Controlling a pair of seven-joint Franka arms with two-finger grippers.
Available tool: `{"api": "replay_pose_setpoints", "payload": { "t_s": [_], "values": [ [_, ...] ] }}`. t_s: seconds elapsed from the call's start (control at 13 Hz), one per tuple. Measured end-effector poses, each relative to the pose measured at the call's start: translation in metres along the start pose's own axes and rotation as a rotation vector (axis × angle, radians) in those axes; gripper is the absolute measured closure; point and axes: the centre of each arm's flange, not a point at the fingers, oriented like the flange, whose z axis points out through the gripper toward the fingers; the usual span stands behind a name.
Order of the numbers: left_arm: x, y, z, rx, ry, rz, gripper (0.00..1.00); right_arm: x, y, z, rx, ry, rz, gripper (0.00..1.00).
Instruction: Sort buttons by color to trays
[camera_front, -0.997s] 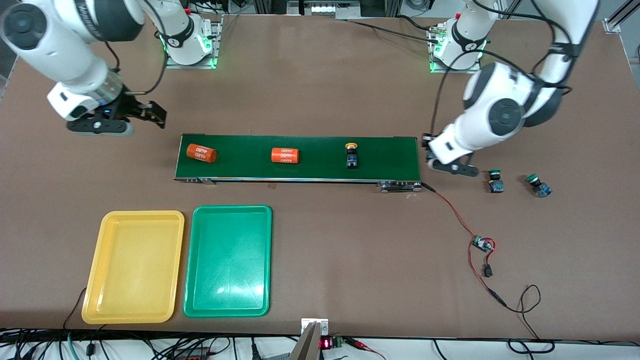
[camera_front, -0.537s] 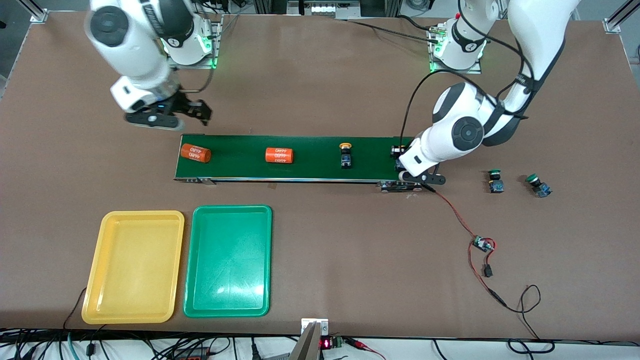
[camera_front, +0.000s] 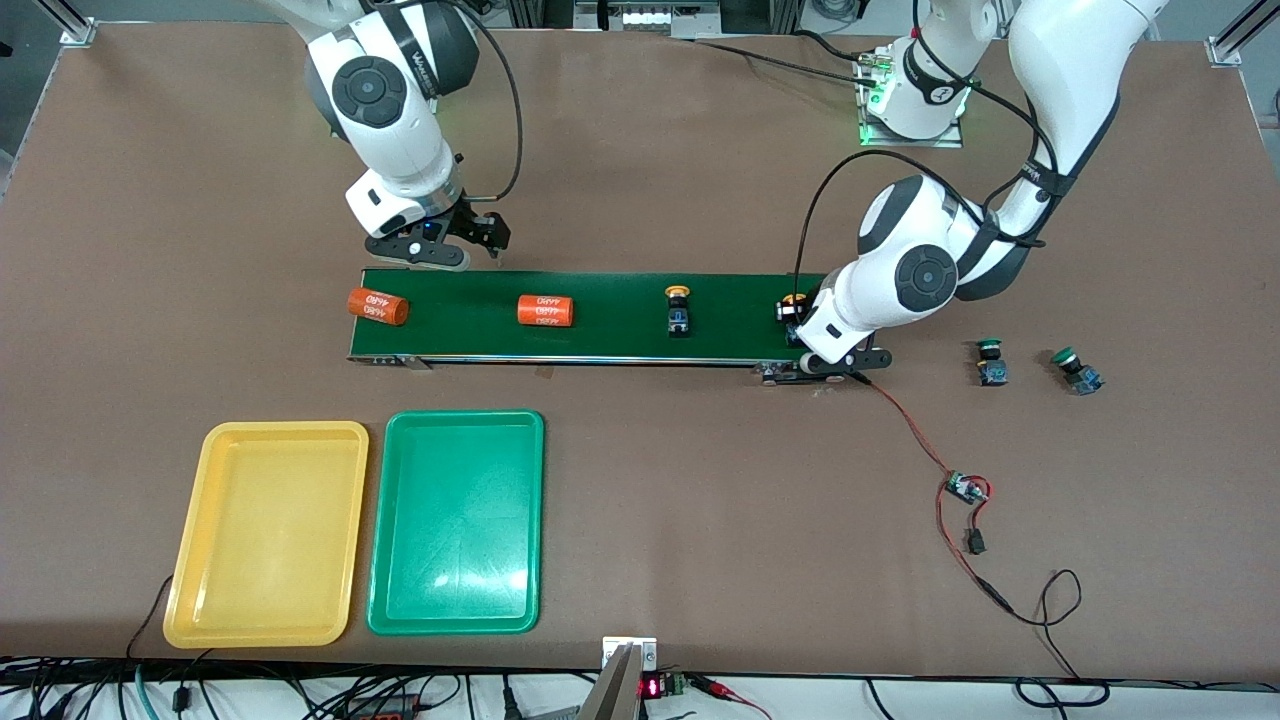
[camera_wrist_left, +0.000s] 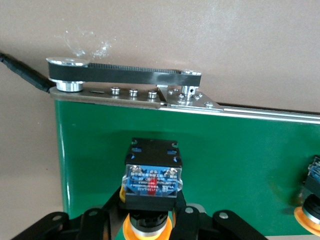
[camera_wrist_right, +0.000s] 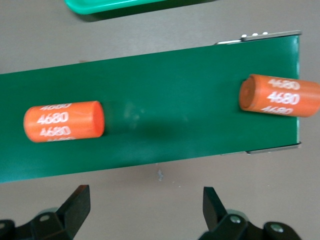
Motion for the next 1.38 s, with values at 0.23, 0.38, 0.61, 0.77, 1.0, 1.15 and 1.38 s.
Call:
{"api": "replay_pose_setpoints", "payload": {
  "t_s": [0.23, 0.38, 0.61, 0.77, 1.0, 1.15, 1.38],
  "values": [
    [-0.004, 0.002, 0.005, 0.008, -0.012, 0.0, 0.53, -0.003, -0.012, 0.004, 0.02, 0.022, -0.019, 0.0],
    [-0.005, 0.005, 0.005, 0.009, -0.011, 0.004, 0.35, 0.002, -0.017, 0.013, 0.027, 0.025, -0.021, 0.0],
    [0.001, 0.003, -0.029, 0.004, 0.056, -0.01, 0.04, 0.014, -0.025, 0.029, 0.063, 0.057, -0.016, 0.0],
    [0.013, -0.036, -0.075, 0.023, 0.108, -0.089, 0.0, 0.022, -0.032, 0.037, 0.074, 0.06, -0.009, 0.0],
    [0.04, -0.142, -0.109, 0.038, 0.117, -0.2, 0.0, 0.021, -0.05, 0.048, 0.074, 0.051, -0.007, 0.0],
    [0.055, -0.212, -0.098, 0.057, 0.087, -0.193, 0.0, 0.018, -0.058, 0.053, 0.071, 0.045, -0.016, 0.0],
    [0.068, -0.286, -0.068, 0.102, 0.035, -0.085, 0.0, 0.013, -0.065, 0.057, 0.067, 0.039, -0.022, 0.0]
  ]
}}
